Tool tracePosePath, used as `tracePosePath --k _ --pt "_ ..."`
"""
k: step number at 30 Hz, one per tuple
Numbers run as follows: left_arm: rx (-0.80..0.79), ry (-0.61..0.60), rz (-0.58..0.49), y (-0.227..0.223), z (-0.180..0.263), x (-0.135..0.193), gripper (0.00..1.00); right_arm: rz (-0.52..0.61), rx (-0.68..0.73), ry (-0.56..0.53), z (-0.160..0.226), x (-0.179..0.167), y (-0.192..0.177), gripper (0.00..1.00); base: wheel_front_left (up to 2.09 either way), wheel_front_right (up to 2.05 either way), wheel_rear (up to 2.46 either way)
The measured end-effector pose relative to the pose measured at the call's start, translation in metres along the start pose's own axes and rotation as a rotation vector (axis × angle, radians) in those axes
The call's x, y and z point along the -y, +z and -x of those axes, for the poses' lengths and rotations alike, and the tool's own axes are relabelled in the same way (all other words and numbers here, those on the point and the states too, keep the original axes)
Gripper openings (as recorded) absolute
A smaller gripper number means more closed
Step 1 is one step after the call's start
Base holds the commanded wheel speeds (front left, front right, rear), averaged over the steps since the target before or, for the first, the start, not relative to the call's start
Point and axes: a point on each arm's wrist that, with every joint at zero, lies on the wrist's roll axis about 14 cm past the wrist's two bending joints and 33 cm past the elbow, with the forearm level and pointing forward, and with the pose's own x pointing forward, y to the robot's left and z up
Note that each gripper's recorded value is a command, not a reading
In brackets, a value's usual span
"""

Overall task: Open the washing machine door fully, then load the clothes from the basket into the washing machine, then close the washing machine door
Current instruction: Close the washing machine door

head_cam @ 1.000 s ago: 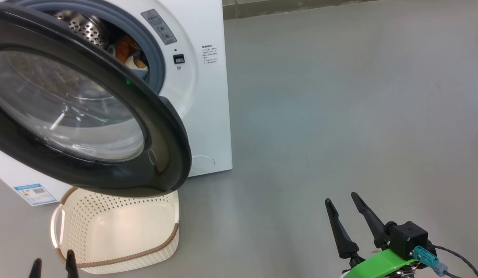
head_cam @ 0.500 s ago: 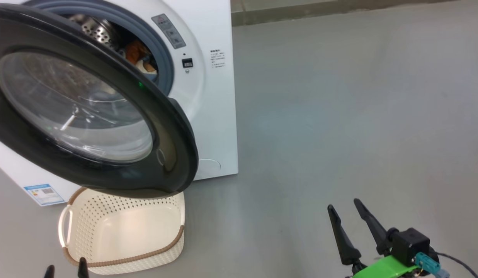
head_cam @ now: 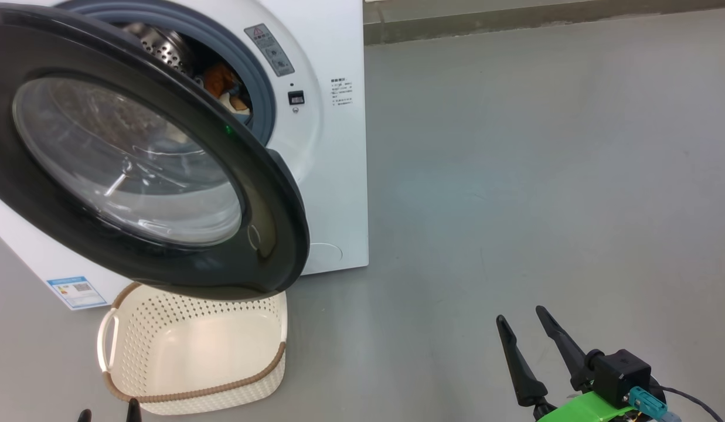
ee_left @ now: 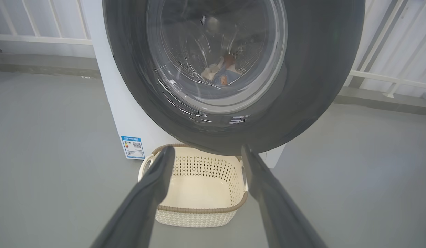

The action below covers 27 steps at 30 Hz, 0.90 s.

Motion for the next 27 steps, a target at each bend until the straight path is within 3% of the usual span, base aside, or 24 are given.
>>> tracePosePath --k 27 --pt "0.034 -0.019 -0.003 0.011 -0.005 0.005 1.00 0.002 -0.006 -0.023 0.002 0.007 -0.002 1.00 0.00 0.00 0.00"
